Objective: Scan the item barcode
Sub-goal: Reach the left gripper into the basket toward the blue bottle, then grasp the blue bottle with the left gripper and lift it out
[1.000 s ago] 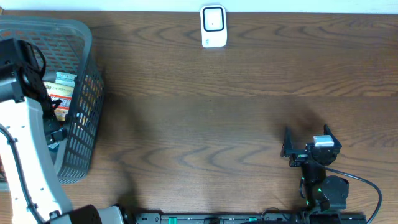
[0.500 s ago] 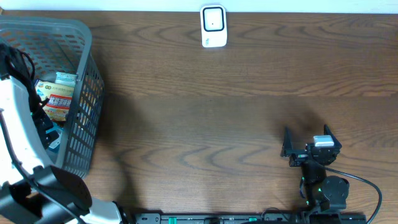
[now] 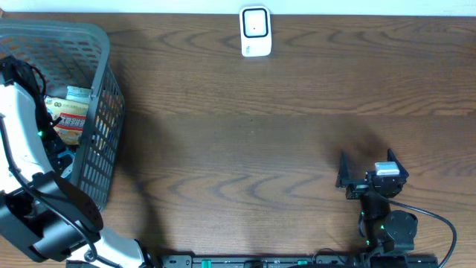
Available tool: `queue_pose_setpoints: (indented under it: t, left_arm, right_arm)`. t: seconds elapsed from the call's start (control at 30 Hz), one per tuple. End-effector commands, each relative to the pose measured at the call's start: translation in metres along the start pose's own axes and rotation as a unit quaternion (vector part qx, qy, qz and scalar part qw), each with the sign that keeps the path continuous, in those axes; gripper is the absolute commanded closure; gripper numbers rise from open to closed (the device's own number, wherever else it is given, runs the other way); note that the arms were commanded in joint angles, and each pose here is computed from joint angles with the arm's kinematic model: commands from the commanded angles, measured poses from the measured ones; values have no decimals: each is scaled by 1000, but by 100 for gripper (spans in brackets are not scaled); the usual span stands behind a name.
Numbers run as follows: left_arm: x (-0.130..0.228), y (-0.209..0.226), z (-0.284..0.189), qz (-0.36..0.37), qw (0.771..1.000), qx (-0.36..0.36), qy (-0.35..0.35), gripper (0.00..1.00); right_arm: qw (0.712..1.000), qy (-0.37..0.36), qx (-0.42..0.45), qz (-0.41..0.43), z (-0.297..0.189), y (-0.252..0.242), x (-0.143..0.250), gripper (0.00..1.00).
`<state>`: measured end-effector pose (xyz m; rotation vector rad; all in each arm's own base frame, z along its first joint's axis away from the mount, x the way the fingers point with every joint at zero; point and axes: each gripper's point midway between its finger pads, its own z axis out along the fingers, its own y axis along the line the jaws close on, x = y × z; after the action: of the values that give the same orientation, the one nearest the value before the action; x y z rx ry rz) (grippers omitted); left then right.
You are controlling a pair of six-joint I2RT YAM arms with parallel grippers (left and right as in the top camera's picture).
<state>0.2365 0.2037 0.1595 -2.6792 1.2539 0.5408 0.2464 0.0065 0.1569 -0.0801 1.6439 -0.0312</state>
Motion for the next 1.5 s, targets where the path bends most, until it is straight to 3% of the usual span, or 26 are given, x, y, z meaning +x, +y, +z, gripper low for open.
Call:
queue_pose_setpoints:
  t: [0.0, 0.43, 0.5, 0.53, 0.57, 0.8, 0.97, 1.03, 1.23, 1.47]
  left_arm:
    - [2, 1, 13, -6, 1000, -13, -6, 2]
    - [19, -7, 42, -10, 1000, 0, 10, 0]
    - [19, -7, 42, -6, 1000, 0, 10, 9]
    - [19, -7, 42, -1, 1000, 0, 9, 23]
    - [18, -7, 42, 2, 1000, 0, 7, 30]
    - [10, -9, 41, 47, 999, 5, -18, 61]
    - [8, -11, 39, 83, 996, 8, -21, 76]
    - [7, -15, 34, 104, 994, 16, -20, 80]
    - [-3, -30, 2, 153, 986, 65, -21, 80]
    - [-26, -27, -58, 153, 975, 161, -23, 80]
  right_arm:
    - [1000, 0, 0, 1, 0, 0, 1, 1]
    - [1000, 0, 0, 1, 0, 0, 1, 1]
    - [1000, 0, 0, 1, 0, 0, 1, 1]
    - [1000, 0, 0, 1, 0, 0, 1, 1]
    - [1000, 0, 1, 1, 0, 0, 1, 1]
    - [1000, 0, 1, 1, 0, 0, 1, 1]
    - [1000, 0, 0, 1, 0, 0, 1, 1]
    - [1000, 0, 1, 1, 0, 0, 1, 1]
    - [1000, 0, 1, 1, 0, 0, 1, 1]
    - [1000, 0, 1, 1, 0, 0, 1, 1]
